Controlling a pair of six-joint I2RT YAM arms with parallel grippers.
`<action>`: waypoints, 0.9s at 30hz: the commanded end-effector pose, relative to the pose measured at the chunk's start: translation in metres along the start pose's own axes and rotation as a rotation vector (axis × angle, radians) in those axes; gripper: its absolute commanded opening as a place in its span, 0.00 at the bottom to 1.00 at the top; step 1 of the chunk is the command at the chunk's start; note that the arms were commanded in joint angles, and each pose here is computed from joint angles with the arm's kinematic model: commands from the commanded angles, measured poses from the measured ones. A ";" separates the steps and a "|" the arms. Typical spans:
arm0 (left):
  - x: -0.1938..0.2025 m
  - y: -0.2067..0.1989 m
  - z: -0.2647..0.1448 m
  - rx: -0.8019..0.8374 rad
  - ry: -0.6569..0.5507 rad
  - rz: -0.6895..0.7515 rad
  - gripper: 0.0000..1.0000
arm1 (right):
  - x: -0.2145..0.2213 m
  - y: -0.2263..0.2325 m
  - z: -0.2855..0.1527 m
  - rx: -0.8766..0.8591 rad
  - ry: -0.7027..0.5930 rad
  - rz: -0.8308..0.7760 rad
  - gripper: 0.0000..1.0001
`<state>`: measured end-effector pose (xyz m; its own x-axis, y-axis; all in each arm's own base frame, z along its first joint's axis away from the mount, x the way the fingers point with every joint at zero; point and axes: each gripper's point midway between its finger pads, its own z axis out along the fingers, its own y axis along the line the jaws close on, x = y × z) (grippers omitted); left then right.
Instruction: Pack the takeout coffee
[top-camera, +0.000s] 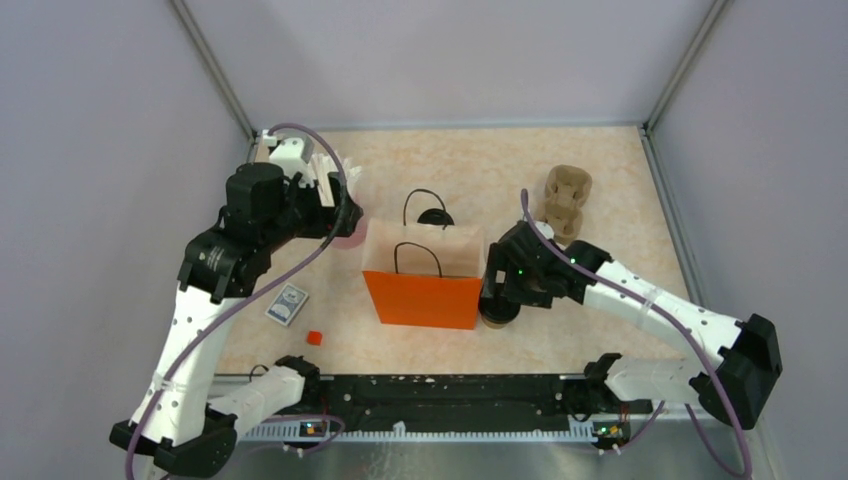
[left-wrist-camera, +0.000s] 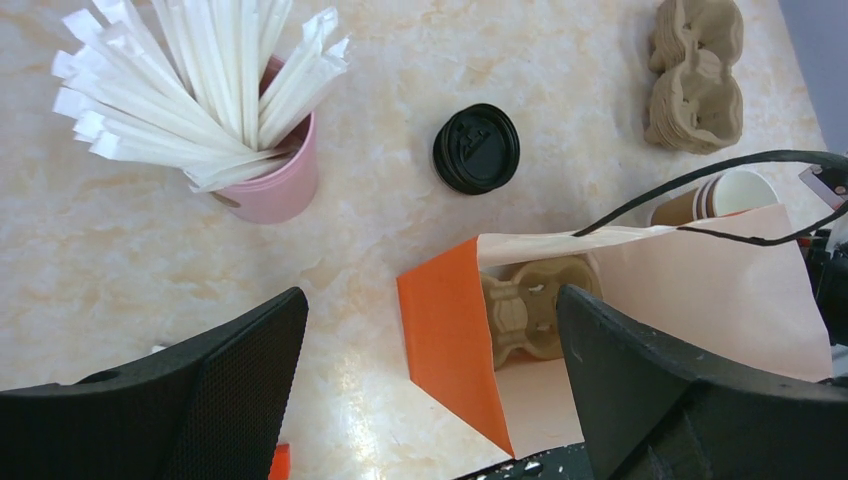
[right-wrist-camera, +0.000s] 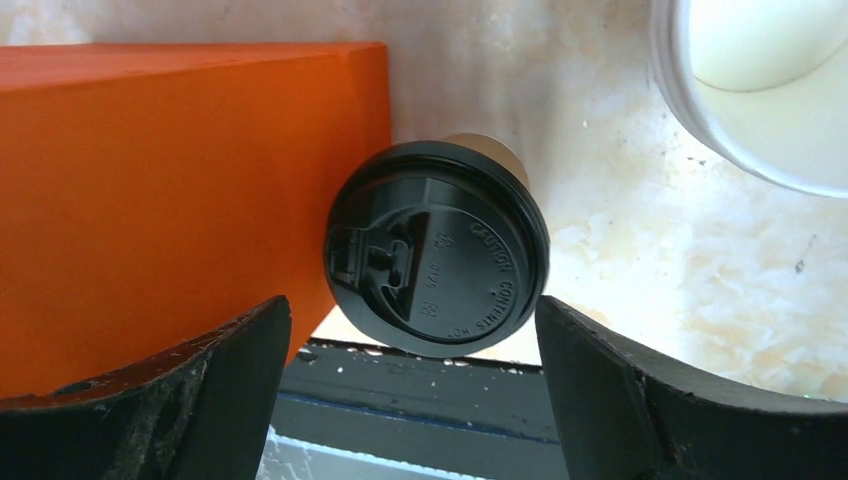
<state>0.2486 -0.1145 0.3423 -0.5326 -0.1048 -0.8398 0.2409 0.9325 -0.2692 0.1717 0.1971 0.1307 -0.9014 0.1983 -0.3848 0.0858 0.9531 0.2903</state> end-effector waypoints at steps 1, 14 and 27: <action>-0.023 0.002 -0.010 -0.027 -0.092 -0.005 0.99 | -0.012 0.016 0.004 -0.063 -0.040 0.021 0.90; -0.023 0.005 -0.014 -0.040 -0.099 -0.003 0.99 | -0.020 0.001 0.015 0.061 -0.058 -0.021 0.87; -0.028 0.006 -0.014 -0.048 -0.124 0.006 0.99 | -0.035 0.008 -0.017 0.045 -0.081 -0.054 0.88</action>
<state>0.2519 -0.1025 0.3477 -0.5018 -0.1158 -0.8572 0.1898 0.9521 -0.2398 0.1968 0.2047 0.1562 -0.8709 0.1877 -0.4543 0.0674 0.9611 0.2680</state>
